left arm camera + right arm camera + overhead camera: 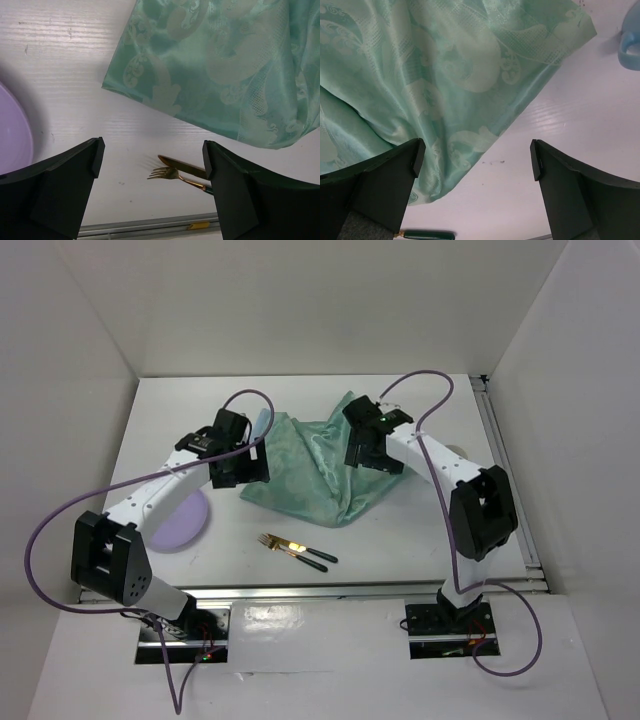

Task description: Set the dinner table for one person

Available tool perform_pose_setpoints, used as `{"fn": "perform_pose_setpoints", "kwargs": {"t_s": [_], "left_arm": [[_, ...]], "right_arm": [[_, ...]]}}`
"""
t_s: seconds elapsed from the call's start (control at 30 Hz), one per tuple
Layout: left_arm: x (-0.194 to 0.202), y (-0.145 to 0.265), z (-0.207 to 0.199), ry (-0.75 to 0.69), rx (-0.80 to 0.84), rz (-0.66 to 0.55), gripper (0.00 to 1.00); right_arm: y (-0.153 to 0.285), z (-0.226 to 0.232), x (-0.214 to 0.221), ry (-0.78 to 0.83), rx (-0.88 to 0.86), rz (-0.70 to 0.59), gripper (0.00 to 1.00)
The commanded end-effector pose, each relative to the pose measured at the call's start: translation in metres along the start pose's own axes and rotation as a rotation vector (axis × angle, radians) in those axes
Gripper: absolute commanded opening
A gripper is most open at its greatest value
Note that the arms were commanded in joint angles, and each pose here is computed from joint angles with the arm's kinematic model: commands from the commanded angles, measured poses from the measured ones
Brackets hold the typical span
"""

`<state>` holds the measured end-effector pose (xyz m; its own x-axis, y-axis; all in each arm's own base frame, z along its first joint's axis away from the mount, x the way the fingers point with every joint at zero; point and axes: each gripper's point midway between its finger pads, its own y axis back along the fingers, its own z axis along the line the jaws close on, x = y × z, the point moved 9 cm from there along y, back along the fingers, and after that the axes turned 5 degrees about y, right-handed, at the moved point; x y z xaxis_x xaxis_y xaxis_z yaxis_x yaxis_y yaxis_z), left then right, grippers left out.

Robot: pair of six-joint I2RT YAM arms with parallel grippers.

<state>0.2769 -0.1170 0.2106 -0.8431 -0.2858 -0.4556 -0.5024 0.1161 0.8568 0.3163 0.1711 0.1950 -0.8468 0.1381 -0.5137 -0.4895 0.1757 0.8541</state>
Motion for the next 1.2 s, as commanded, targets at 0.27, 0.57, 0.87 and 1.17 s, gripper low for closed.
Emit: {"fn": "perform_pose_setpoints", "kwargs": {"t_s": [0.27, 0.57, 0.87, 1.17], "left_arm": [[0.013, -0.011, 0.001, 0.021, -0.01, 0.1, 0.99], [0.033, -0.013, 0.012, 0.077, -0.024, 0.112, 0.97], [0.037, -0.048, 0.002, 0.202, 0.017, 0.131, 0.99], [0.027, -0.09, -0.003, 0.239, -0.019, 0.191, 0.97]], "right_arm": [[0.034, -0.039, 0.018, -0.092, -0.05, -0.102, 1.0], [0.052, -0.074, 0.048, -0.174, -0.257, -0.191, 1.0], [0.01, -0.099, 0.039, -0.412, -0.256, -0.116, 1.0], [-0.053, -0.091, 0.02, -0.494, -0.268, -0.048, 0.99]]}}
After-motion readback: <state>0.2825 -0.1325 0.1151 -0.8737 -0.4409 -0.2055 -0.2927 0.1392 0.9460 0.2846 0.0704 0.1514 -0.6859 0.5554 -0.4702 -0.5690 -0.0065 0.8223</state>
